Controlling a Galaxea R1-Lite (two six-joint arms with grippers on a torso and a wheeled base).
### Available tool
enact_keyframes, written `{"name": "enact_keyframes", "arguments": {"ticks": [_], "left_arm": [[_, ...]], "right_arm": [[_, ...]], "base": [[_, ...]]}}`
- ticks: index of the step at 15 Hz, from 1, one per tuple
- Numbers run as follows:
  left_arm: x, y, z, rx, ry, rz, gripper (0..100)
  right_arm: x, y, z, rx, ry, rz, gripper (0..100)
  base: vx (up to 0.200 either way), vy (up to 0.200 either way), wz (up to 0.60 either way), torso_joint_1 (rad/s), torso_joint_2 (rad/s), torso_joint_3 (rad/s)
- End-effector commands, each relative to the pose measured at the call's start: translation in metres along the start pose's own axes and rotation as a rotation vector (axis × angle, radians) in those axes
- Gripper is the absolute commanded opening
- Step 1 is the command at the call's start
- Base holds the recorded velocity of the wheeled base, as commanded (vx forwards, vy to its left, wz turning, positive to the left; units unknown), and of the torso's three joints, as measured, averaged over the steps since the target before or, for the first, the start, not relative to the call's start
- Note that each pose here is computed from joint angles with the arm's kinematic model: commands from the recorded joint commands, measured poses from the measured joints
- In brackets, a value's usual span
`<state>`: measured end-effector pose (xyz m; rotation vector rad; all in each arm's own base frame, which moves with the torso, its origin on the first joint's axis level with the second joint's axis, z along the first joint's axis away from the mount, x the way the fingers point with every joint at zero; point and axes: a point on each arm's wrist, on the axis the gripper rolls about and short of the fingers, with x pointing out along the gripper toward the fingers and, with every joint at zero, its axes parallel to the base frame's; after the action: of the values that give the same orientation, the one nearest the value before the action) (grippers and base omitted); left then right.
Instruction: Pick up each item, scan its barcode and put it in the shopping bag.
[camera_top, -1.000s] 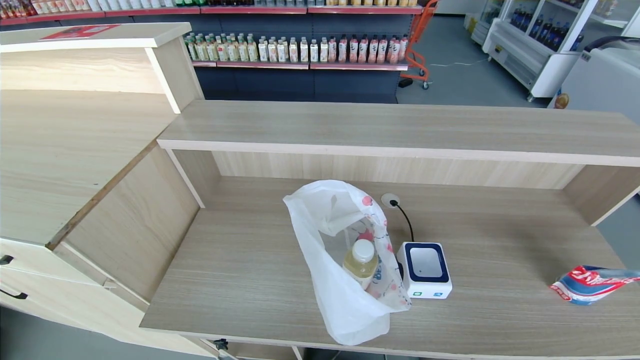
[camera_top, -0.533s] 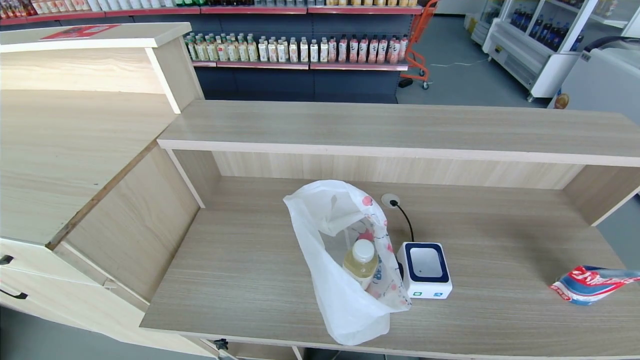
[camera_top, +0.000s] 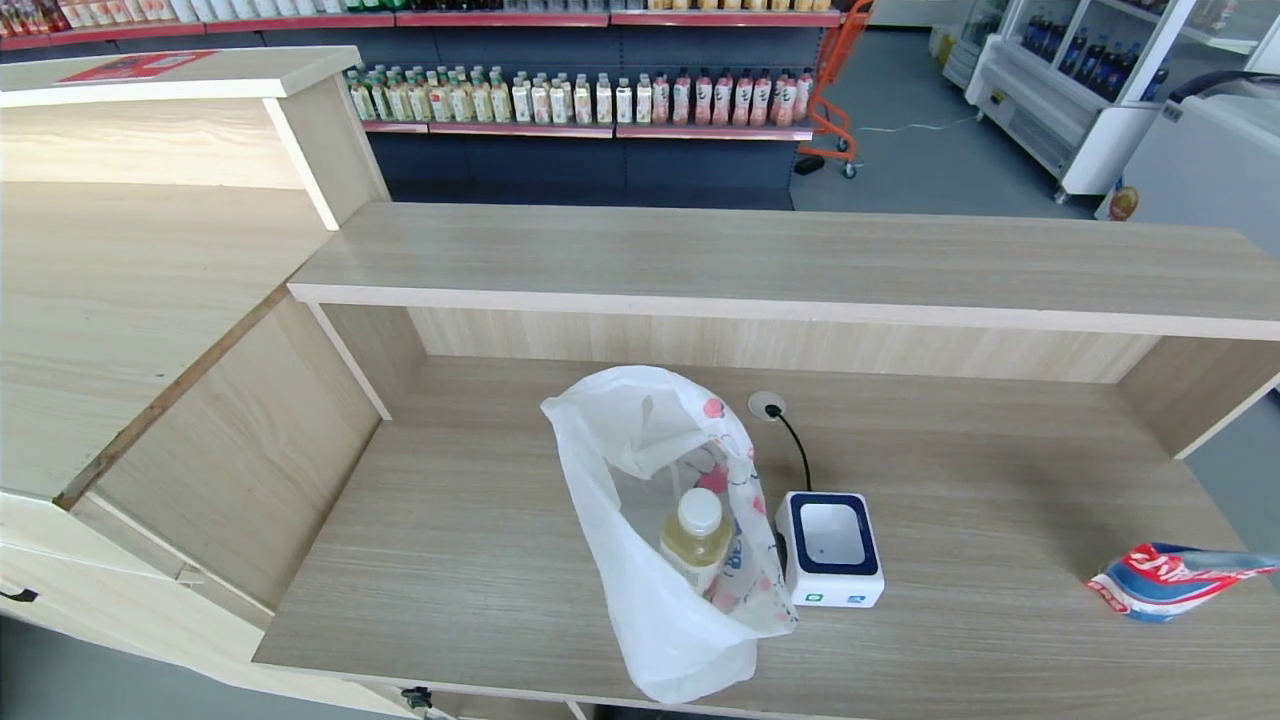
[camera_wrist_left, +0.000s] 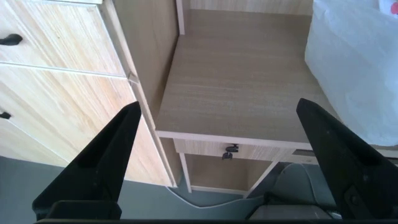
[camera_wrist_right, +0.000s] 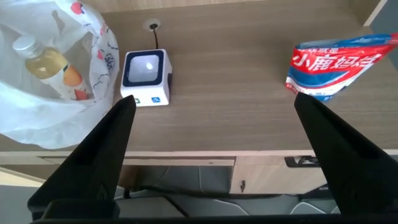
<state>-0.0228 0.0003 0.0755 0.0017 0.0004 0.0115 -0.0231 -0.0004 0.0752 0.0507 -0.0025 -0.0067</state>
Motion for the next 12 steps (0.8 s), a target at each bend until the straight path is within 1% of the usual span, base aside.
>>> {"name": "enact_keyframes", "arguments": {"ticks": [1,7,9,12], "left_arm": [[0.0000,0.0000,0.0000,-0.003,0.000,-0.001,100],[0.0000,0.0000,0.0000,-0.005,0.000,-0.001,100],[0.0000,0.0000,0.0000,0.000,0.000,-0.001,100],[0.0000,0.0000,0.0000,-0.002,0.000,-0.001,100]], "right_arm": [[0.0003,0.0000,0.0000,0.000,0.005,-0.003,100],[0.0003,0.0000,0.0000,0.000,0.005,-0.003,100],[0.0003,0.0001,0.0000,0.000,0.005,-0.001,100],[0.0003,0.0000,0.0000,0.000,0.005,-0.003,100]], "base": [[-0.200,-0.200,0.00,-0.002,0.00,0.002],[-0.200,-0.200,0.00,0.003,0.00,0.002],[-0.200,-0.200,0.00,0.000,0.00,0.002],[0.000,0.000,0.00,0.000,0.00,0.000]]}}
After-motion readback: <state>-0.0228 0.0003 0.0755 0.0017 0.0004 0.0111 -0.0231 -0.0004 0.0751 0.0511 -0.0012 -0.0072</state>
